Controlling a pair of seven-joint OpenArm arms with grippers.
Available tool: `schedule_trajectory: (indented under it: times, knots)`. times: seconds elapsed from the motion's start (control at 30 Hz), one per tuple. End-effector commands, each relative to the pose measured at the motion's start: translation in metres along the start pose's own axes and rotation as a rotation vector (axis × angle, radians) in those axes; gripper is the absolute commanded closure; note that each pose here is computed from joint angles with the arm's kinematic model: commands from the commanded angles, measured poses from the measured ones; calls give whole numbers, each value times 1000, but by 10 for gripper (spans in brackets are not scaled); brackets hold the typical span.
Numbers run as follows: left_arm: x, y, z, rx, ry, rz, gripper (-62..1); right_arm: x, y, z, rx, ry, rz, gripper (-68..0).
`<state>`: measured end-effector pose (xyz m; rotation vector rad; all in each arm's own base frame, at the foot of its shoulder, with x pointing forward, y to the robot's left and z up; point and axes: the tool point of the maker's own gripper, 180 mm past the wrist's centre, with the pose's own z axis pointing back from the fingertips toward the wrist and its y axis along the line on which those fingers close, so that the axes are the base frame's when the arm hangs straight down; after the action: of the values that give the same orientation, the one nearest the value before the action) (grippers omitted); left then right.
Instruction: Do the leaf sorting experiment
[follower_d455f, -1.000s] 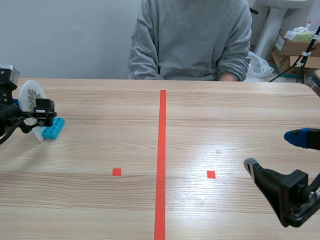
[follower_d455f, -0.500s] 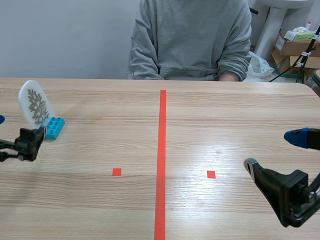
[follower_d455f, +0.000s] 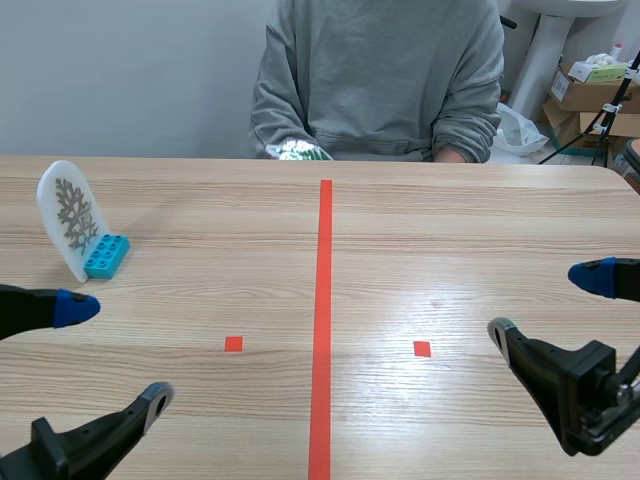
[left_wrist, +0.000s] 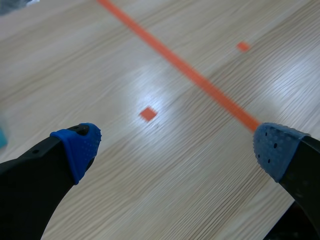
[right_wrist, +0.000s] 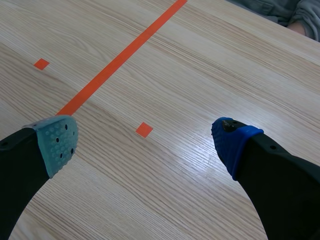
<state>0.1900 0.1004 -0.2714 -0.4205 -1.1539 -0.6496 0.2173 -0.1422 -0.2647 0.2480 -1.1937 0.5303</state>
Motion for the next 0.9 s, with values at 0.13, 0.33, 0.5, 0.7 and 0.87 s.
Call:
schedule_trajectory:
  times: [0.13,0.33,0.5,0.7,0.87]
  knots:
    - [22,-11,-2,-4,-34,19,-623,10,-2,0,-4,-33,9,-547]
    - [30,-13,-4,10,-57,61,-623,10,-2,0,-4,-32,9,-547]
    - [32,-13,-4,9,-72,85,-623,9,-2,0,-4,-29,9,-547]
    - [32,-13,-4,9,-71,84,-623,8,-2,0,-4,-25,9,-547]
    - [32,-13,-4,9,-71,84,-623,8,-2,0,-4,-25,9,-547]
